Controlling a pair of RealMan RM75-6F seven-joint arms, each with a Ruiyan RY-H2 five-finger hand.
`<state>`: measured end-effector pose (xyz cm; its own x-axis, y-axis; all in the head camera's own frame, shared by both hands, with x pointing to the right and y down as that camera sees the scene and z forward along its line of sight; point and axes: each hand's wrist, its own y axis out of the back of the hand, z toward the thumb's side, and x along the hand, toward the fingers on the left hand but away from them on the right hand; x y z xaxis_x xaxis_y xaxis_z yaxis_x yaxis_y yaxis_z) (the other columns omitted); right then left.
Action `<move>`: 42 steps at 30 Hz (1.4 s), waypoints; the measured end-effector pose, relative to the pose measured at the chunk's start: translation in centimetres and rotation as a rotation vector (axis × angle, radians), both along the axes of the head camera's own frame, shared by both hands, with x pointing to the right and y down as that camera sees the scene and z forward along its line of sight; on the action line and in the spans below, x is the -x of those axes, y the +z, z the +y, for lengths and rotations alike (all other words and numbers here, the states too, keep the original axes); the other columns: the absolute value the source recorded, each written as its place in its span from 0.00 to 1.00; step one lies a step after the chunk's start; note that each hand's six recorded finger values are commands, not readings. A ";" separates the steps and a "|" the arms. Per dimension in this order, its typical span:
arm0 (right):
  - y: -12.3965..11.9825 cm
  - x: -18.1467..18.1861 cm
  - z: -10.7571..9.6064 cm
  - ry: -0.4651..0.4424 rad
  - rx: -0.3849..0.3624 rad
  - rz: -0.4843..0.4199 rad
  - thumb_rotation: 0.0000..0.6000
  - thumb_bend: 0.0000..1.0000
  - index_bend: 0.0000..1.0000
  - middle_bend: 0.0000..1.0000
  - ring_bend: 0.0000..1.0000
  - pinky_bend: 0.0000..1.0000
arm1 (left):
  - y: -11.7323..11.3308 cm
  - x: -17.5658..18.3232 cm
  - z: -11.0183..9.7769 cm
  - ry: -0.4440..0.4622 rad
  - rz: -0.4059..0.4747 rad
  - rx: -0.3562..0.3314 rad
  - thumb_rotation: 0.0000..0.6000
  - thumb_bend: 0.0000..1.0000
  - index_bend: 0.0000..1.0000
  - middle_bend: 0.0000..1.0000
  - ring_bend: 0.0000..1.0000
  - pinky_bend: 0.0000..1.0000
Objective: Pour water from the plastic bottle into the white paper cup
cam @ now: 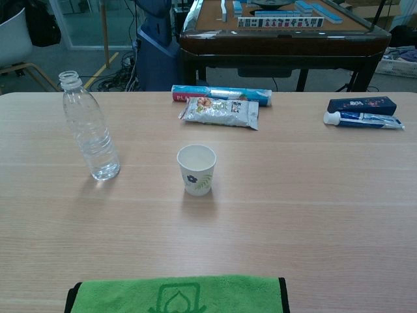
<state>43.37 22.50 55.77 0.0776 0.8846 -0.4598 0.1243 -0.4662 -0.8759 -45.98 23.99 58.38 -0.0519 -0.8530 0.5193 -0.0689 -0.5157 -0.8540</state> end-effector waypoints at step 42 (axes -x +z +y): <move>-0.8 -1.7 -0.5 0.053 -0.005 -0.034 1.00 0.08 0.25 0.27 0.15 0.34 | 13.3 -7.5 -9.4 -0.197 0.384 0.143 1.00 0.02 0.00 0.06 0.13 0.41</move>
